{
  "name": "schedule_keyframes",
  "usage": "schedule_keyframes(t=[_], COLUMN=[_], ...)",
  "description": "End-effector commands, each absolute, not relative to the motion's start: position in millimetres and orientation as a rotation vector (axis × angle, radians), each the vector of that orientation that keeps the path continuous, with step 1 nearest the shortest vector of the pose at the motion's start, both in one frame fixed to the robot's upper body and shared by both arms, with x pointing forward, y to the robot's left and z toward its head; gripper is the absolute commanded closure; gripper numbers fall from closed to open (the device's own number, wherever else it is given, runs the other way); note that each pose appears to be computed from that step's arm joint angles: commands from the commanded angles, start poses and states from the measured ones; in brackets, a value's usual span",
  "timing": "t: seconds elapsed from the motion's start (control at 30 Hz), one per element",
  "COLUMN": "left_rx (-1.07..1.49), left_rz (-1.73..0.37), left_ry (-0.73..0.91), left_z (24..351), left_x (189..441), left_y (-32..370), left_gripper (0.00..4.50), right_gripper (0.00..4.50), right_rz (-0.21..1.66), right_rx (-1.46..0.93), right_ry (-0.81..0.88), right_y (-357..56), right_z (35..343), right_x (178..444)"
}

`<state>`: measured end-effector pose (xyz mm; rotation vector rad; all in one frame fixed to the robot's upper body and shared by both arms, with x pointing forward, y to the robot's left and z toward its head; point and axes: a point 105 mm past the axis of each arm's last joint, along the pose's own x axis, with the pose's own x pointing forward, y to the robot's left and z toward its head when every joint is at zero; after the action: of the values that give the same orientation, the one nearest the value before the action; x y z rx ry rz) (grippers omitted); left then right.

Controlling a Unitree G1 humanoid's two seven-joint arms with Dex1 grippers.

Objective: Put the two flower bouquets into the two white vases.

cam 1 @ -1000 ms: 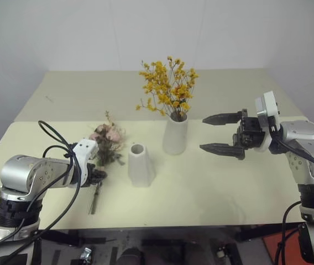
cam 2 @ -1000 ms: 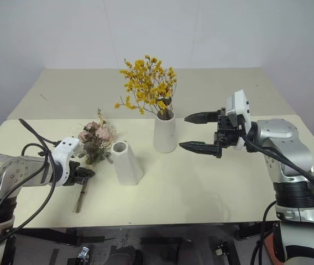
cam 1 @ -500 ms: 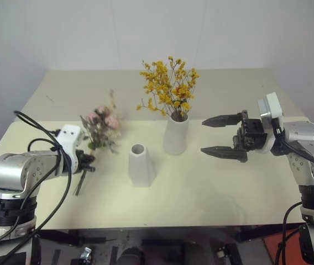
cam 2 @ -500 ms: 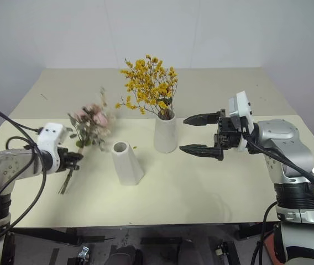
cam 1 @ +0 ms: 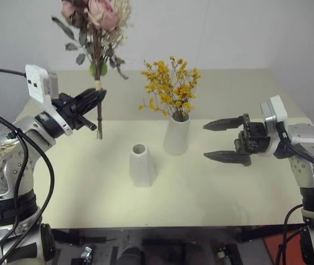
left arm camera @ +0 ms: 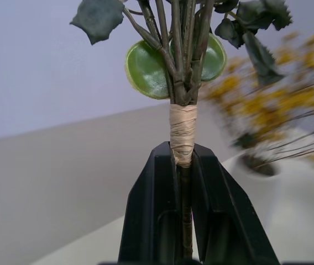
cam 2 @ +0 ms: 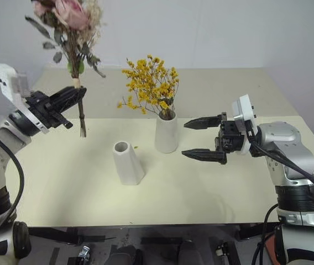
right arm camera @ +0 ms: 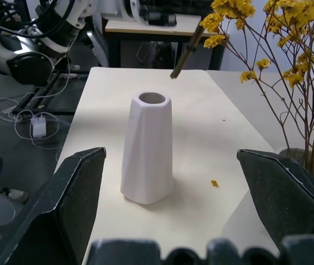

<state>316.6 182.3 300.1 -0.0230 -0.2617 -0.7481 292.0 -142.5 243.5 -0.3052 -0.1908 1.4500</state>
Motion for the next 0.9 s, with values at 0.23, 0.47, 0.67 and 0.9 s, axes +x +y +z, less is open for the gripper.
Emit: schedule_keyframes(t=[0.23,0.47,0.67,0.9], left_rx=[-0.14,-0.196,-0.214,-0.241], left_rz=[-1.052,-1.13,-1.165,-1.189], left_ry=[-0.351,-0.405,-0.456,-0.421], left_z=[324.3,325.2,322.3,314.0], left_x=[295.8,291.6,290.9,291.9], left_y=[159.3,145.0,132.6,125.9], left_gripper=[4.42,4.42,4.42,4.42], right_gripper=[0.0,0.0,0.0,0.0], right_rz=[1.443,1.434,1.428,1.424], right_rx=[-0.351,-0.348,-0.337,-0.334], right_ry=[-0.271,-0.277,-0.289,-0.295], right_y=[-142.9,-143.7,-144.0,-144.3], right_z=[257.5,257.4,258.2,258.3], right_x=[283.9,283.5,283.4,282.8])
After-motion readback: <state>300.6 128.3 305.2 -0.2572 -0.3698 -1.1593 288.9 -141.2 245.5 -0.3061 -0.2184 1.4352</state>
